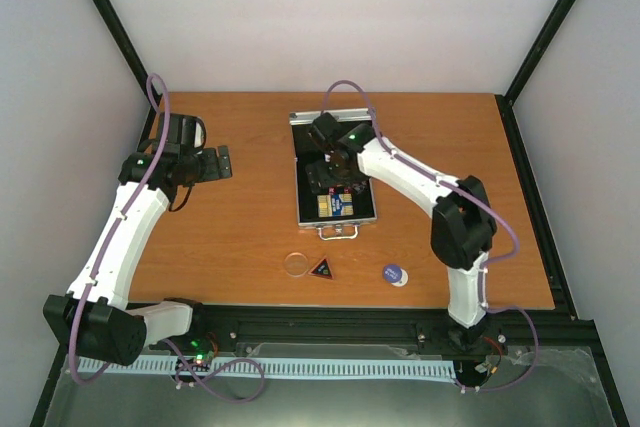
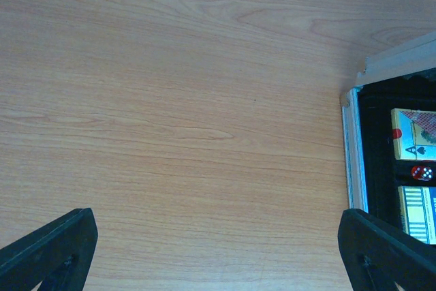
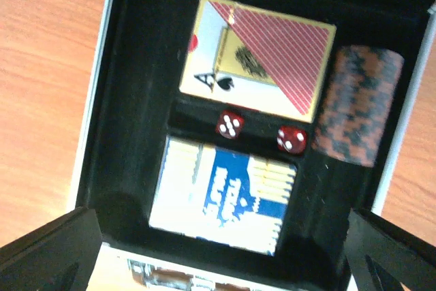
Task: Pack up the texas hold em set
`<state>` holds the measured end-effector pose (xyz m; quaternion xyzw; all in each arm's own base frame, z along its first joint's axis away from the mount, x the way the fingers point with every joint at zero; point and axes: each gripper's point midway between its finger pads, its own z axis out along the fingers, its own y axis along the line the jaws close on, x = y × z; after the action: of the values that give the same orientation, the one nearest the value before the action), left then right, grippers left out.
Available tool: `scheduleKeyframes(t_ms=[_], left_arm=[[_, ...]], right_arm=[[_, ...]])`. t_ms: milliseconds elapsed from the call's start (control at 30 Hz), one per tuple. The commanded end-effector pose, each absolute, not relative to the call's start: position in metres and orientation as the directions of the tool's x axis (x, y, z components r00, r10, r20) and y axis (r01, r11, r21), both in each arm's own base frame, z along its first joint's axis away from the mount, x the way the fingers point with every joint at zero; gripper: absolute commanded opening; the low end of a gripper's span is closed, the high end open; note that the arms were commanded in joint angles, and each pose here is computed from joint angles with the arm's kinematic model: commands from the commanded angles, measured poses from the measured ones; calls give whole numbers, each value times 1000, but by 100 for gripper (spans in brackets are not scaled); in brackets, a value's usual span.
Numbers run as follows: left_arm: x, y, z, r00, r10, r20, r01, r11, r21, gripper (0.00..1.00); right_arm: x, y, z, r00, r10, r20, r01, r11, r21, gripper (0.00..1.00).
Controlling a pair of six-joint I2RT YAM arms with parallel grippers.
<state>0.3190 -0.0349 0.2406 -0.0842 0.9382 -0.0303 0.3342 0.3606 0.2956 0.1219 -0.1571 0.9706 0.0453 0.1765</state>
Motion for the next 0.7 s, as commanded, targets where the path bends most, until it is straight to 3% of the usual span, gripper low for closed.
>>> scheduleKeyframes(t_ms=[0, 400, 667], left_arm=[[323, -38, 251, -748, -158, -644, -111, 987, -114, 100], [323, -41, 255, -743, -167, -648, -105, 985, -135, 100], [323, -45, 253, -749, -171, -640, -93, 984, -153, 100]], right_arm=[[329, 272, 129, -908, -293, -300, -314, 949, 20, 100], [203, 170, 87, -993, -104, -52, -102, 994, -29, 100], [172, 169, 57, -1000, -21, 18, -20, 997, 69, 100]])
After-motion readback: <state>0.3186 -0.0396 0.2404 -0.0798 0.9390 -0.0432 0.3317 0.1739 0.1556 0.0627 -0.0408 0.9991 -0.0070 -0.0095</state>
